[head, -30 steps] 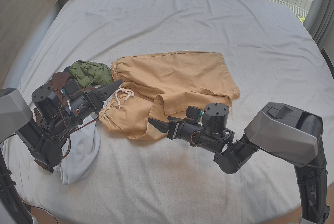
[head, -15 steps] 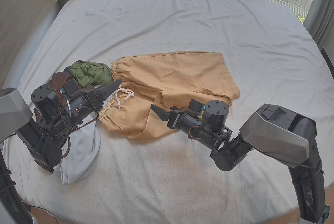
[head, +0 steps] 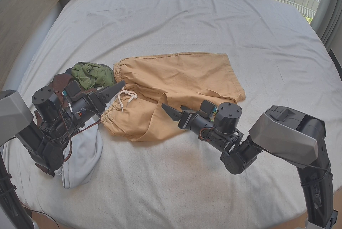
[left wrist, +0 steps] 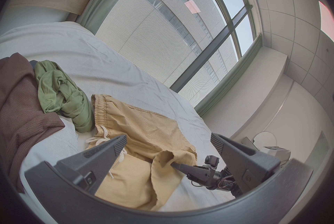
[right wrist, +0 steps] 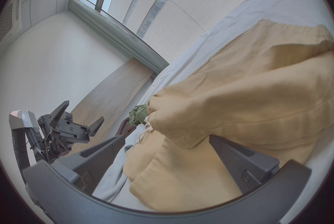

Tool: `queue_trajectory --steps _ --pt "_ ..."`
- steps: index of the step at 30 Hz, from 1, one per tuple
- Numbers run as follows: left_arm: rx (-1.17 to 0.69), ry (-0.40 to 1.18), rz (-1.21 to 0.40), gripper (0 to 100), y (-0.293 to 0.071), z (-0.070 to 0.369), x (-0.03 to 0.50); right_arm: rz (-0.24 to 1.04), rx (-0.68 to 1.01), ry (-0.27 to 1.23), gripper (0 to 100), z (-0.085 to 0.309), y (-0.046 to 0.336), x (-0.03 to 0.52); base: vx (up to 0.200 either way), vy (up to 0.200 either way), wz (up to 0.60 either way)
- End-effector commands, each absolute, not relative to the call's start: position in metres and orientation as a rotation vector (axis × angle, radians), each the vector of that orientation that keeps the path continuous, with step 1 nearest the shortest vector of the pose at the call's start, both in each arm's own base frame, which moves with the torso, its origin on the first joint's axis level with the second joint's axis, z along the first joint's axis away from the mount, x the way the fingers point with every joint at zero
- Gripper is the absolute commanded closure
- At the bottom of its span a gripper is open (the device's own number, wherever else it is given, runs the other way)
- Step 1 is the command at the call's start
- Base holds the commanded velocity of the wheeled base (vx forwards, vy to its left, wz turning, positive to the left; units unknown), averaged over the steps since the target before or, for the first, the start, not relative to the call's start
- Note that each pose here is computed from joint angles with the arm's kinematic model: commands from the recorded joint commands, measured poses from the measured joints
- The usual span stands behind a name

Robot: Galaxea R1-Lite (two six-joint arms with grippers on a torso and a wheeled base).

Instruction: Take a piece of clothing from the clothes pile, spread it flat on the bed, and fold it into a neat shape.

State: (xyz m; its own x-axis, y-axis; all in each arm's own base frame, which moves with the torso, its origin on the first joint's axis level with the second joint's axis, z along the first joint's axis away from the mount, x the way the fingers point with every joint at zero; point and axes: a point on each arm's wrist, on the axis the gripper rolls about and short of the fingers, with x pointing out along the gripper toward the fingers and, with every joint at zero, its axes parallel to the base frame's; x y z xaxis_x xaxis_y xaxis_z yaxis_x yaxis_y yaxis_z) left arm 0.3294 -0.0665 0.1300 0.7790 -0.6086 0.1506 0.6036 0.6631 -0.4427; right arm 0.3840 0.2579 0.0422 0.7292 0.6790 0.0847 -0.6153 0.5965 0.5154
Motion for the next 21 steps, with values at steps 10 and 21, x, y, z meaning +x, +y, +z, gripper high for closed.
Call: queue_trajectory --steps 10,21 --pt "-0.497 0.009 -0.686 0 -0.067 0.130 0.330 0.675 0.561 0.025 0 0.072 0.225 0.403 0.000 0.000 0.00" --pt "-0.497 0.011 -0.686 0 -0.067 0.130 0.329 0.630 0.543 0.001 0 0.079 0.210 0.406 0.000 0.000 0.00"
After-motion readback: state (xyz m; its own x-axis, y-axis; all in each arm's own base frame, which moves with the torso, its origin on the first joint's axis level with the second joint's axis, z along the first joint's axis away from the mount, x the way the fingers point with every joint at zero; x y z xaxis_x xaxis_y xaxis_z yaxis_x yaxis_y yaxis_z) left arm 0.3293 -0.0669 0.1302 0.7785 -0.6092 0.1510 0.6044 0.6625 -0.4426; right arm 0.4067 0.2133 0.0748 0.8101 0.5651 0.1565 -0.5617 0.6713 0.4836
